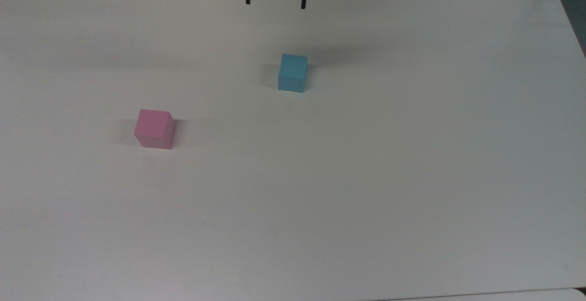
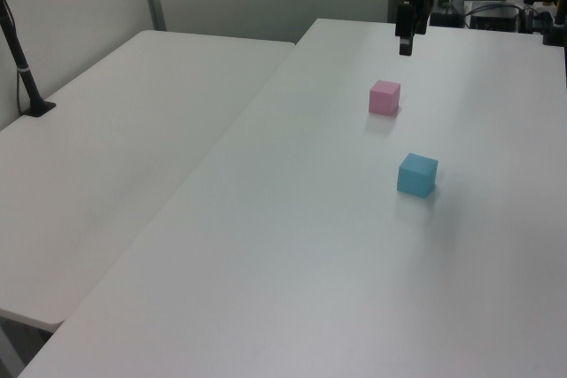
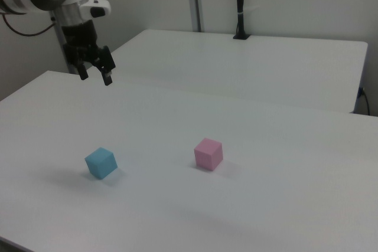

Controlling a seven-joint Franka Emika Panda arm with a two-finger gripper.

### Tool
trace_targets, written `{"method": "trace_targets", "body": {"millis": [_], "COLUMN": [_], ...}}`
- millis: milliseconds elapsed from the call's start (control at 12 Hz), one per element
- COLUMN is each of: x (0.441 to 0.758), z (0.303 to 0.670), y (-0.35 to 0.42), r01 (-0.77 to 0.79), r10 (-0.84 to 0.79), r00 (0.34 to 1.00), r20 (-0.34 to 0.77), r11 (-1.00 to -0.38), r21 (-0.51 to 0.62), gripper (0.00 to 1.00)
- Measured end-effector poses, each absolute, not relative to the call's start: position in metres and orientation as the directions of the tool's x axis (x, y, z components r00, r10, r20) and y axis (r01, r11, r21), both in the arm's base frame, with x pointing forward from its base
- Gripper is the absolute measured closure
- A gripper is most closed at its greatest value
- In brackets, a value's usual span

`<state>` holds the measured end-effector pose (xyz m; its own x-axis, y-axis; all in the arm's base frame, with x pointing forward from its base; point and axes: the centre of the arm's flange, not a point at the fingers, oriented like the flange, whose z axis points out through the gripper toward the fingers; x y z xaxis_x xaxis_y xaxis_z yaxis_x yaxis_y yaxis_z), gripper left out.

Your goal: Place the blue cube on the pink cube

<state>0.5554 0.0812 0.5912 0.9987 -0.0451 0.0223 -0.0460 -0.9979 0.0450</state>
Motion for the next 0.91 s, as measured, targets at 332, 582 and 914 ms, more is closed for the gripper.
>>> {"method": "trace_targets", "body": {"millis": [332, 582, 914], "x": [0.5582, 0.559, 0.5595], "z": [0.5885, 0.5867, 0.5857], "y": [0.0696, 0.0697, 0.0698], "r01": [-0.068, -0.062, -0.06], "r10": [-0.068, -0.062, -0.06], "r00": [0.998, 0.998, 0.998], "r20": [0.015, 0.012, 0.01], "r11": [-0.997, -0.997, -0.997], "r21": [0.04, 0.04, 0.041], "gripper": [0.0, 0.0, 0.0]}}
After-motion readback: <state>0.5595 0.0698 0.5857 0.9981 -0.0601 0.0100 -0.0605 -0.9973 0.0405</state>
